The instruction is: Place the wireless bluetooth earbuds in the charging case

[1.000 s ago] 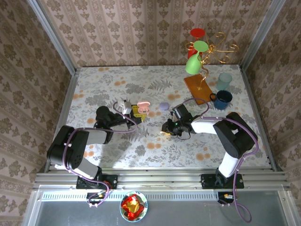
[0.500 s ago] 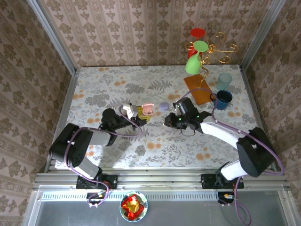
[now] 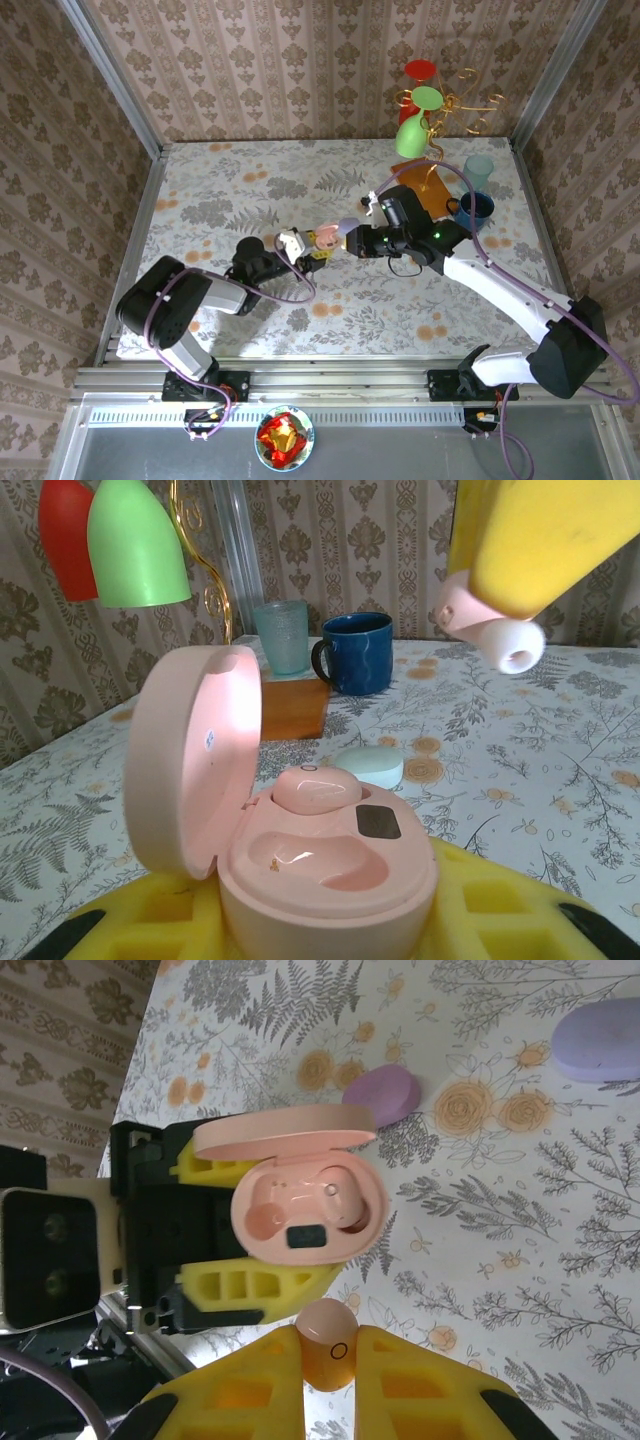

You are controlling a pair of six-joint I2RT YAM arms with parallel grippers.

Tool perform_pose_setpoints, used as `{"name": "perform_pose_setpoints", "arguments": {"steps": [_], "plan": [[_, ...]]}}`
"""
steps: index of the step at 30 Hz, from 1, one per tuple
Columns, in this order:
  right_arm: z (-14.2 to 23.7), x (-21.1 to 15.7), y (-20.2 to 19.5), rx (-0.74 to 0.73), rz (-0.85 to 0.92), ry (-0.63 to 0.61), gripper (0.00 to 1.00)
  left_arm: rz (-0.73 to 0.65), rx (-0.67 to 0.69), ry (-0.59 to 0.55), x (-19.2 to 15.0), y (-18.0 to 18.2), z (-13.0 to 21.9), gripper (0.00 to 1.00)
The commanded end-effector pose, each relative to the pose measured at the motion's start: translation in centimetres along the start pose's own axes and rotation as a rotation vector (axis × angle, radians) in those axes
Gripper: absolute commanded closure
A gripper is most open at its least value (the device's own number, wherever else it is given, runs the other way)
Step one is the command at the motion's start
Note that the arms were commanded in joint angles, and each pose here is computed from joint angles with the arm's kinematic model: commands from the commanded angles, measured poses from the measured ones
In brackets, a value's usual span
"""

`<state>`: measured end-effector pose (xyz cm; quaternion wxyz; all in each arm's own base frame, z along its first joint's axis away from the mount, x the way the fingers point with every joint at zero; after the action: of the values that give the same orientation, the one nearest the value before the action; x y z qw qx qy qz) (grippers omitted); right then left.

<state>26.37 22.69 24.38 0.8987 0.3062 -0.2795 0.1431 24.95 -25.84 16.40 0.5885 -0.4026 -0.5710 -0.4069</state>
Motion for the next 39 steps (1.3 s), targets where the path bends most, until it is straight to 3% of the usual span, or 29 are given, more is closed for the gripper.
{"name": "perform_pose_setpoints", "arguments": {"steps": [1, 22, 39], "plan": [[0.3, 0.3, 0.5, -0.023, 0.038, 0.007, 0.84, -0.066, 0.01, -0.037, 1.0, 0.1, -0.8, 0.81], [-2.9, 1.5, 1.4, -0.02, 0.09, 0.071, 0.83, -0.098, -0.066, -0.047, 1.3, -1.5, -1.8, 0.81], [-4.5, 0.4, 1.2, -0.031, 0.117, 0.138, 0.8, -0.089, -0.059, -0.04, 1.0, -1.3, -1.8, 0.81]]}}
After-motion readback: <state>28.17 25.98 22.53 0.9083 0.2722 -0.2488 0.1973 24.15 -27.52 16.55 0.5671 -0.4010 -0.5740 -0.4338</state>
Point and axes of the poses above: each hand's point on the last joint's axis, 136 mm out from that joint toward the fingers, its own z axis back along the fingers, its own y axis along the line the jaws close on, x = y × z, the point moved 5 cm from there along z, back along the fingers, and after that the axes turned 8 degrees about z, right-handed, at the moved point
